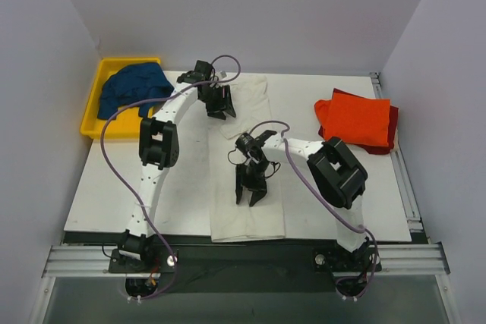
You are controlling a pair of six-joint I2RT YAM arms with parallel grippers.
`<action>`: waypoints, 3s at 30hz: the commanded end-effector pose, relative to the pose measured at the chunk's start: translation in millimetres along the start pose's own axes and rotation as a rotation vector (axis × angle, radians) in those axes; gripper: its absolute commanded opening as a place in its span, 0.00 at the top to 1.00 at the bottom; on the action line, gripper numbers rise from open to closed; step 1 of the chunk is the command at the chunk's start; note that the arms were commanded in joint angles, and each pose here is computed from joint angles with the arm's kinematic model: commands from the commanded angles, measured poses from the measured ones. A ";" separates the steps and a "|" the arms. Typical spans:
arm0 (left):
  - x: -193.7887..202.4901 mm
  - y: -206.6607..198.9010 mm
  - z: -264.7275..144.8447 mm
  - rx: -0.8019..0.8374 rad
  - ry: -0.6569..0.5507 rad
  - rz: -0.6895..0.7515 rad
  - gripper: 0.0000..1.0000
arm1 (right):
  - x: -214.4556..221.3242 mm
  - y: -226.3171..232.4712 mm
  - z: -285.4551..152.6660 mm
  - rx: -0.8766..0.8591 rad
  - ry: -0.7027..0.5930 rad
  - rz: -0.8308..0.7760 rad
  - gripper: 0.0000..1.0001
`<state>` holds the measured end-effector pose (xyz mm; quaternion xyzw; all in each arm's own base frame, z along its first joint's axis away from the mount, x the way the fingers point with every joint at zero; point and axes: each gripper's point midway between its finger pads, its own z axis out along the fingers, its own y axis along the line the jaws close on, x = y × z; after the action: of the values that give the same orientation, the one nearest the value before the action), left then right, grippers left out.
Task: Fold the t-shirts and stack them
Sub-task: Rotate the tshirt 90 degrees, then grab the bottom of the folded rectangular tshirt with both arms
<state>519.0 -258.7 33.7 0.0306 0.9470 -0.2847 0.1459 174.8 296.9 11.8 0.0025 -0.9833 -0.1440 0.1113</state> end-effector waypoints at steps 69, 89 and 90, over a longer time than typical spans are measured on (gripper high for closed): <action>392.7 7.2 -133.5 -0.151 0.099 -0.223 0.33 | 93.8 -92.7 -15.1 0.112 -0.057 -0.144 0.65; 411.9 22.3 -128.4 -0.209 0.187 -0.222 0.77 | 91.4 -95.9 -7.6 0.140 -0.043 -0.132 0.89; 412.5 22.5 -128.7 -0.207 0.187 -0.220 0.80 | 91.4 -95.6 -7.2 0.139 -0.042 -0.130 0.94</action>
<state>102.2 -192.5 14.8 -0.0695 0.9716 -0.2239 0.0305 86.1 199.8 7.2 0.0733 -0.9905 -0.0905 0.0729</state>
